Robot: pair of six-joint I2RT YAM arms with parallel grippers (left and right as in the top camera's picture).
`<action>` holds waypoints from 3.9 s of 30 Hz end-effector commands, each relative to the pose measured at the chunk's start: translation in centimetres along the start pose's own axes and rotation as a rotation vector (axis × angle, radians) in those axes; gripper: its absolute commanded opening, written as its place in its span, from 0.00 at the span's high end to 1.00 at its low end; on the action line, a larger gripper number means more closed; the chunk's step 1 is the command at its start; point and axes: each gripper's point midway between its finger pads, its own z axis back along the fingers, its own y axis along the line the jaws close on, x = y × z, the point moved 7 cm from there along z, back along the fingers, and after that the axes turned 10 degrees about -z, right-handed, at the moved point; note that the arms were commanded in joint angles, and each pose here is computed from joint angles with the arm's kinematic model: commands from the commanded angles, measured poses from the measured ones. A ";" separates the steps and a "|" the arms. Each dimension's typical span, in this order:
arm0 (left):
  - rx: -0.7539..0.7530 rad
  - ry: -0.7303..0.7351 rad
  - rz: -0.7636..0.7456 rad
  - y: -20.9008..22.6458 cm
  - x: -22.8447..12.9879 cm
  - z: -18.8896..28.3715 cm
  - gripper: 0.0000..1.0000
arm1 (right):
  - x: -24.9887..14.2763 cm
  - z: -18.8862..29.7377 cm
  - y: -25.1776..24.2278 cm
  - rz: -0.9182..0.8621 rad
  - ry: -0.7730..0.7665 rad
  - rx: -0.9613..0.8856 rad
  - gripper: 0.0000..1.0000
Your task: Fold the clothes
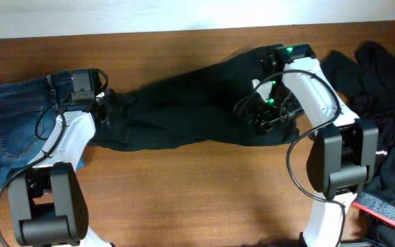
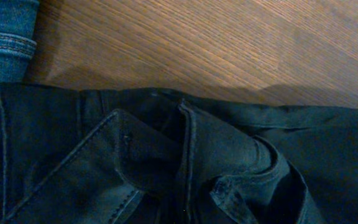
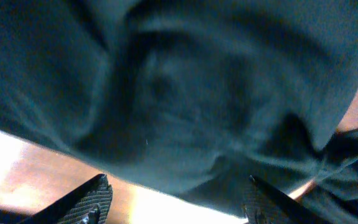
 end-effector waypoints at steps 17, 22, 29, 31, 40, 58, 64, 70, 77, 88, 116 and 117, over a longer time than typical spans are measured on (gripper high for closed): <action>0.025 0.003 0.011 0.3 0.3 0.0 0.99 | 0.9 11.2 2.9 0.258 -0.382 -0.163 0.01; 0.027 0.008 0.011 0.3 0.2 0.0 0.99 | -4.0 15.4 2.2 0.219 -0.484 -0.204 0.01; 0.028 0.015 0.012 0.3 0.1 0.0 0.99 | -10.6 13.9 -1.0 0.291 -0.577 -0.148 0.01; 0.029 0.019 0.012 0.3 0.0 0.0 0.99 | -10.9 11.5 -2.2 0.343 -0.584 -0.176 0.01; 0.036 0.045 0.011 0.5 -0.4 0.0 0.99 | -6.5 0.2 -2.7 0.635 -0.473 -0.294 0.01; 0.037 0.052 0.011 0.5 -0.5 0.0 0.99 | -6.3 -2.6 1.4 0.691 -0.313 -0.288 0.01; 0.037 0.053 0.011 0.5 -0.5 0.0 0.99 | -6.1 -2.7 2.3 0.717 -0.327 -0.276 0.03; 0.041 0.065 0.011 0.5 -0.8 0.1 0.99 | -6.0 -4.5 2.4 0.725 -0.290 -0.256 0.04; 0.041 0.067 0.011 0.5 -0.8 0.0 0.99 | -5.8 -5.5 2.3 0.719 -0.302 -0.264 0.22; 0.042 0.074 0.011 0.6 -0.9 0.1 0.99 | -4.4 -5.1 1.8 0.505 -0.400 -0.292 0.96; -0.020 0.019 0.110 1.0 0.5 1.6 0.99 | 2.4 7.3 0.5 0.463 -0.697 -0.457 0.96; -0.021 0.007 0.114 1.2 0.7 1.8 0.99 | 2.8 7.1 0.4 0.460 -0.698 -0.458 0.96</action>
